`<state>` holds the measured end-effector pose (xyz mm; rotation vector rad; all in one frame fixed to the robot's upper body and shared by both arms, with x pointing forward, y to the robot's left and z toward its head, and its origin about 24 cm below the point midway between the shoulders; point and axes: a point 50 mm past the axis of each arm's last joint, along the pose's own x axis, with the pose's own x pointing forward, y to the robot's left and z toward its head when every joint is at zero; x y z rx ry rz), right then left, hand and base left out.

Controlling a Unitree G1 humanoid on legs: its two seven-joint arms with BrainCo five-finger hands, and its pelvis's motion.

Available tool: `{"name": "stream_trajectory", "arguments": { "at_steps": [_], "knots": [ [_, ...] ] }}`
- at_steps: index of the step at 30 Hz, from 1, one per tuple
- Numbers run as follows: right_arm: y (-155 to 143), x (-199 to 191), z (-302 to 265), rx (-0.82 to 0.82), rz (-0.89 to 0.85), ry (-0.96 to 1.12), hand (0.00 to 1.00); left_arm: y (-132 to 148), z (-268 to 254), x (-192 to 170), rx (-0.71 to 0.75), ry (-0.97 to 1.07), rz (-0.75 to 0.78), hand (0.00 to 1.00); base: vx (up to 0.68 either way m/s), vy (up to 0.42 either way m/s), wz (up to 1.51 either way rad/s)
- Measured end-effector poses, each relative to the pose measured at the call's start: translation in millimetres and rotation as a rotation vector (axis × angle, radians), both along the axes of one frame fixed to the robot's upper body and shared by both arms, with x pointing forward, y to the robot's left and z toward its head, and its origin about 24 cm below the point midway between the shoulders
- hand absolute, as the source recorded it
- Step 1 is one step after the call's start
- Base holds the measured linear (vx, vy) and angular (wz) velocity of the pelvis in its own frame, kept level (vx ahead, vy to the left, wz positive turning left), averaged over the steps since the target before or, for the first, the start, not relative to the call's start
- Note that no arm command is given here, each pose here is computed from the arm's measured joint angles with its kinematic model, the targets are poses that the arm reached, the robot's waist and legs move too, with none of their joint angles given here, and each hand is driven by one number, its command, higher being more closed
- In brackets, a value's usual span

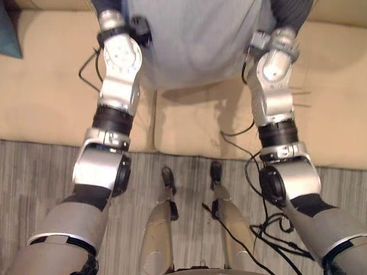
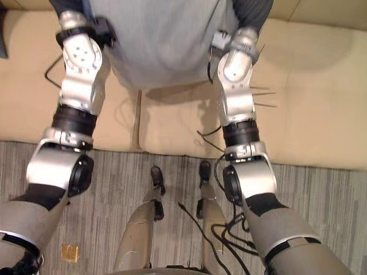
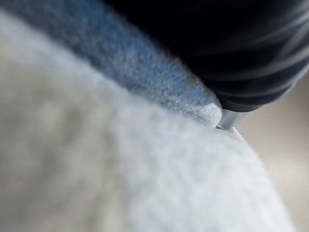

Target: Pick up cushions and gather them together orderly.

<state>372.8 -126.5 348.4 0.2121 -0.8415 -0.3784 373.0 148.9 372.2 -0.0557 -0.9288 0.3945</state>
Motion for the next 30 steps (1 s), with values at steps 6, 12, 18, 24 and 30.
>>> {"name": "stream_trajectory", "arguments": {
  "at_steps": [6,12,18,24,30],
  "knots": [
    [-6,2,29,0.013,-0.036,-0.012,0.00,-4,34,-2,-0.007,-0.015,0.010,0.00,0.00,-0.019,-0.01],
    [-15,-10,60,0.050,-0.032,-0.120,0.00,16,52,-10,-0.047,-0.055,0.028,0.00,0.01,0.020,0.00],
    [-42,-18,70,0.064,-0.073,-0.164,0.00,27,62,-17,-0.008,-0.088,0.012,0.00,0.02,0.066,0.05],
    [-88,-38,76,0.057,-0.118,-0.245,0.00,63,71,-27,-0.033,-0.112,-0.002,0.00,0.00,0.056,0.00],
    [-118,-60,71,0.005,-0.090,-0.317,0.00,106,44,-29,-0.112,-0.098,-0.093,0.00,-0.05,-0.004,-0.08]
  ]
}}
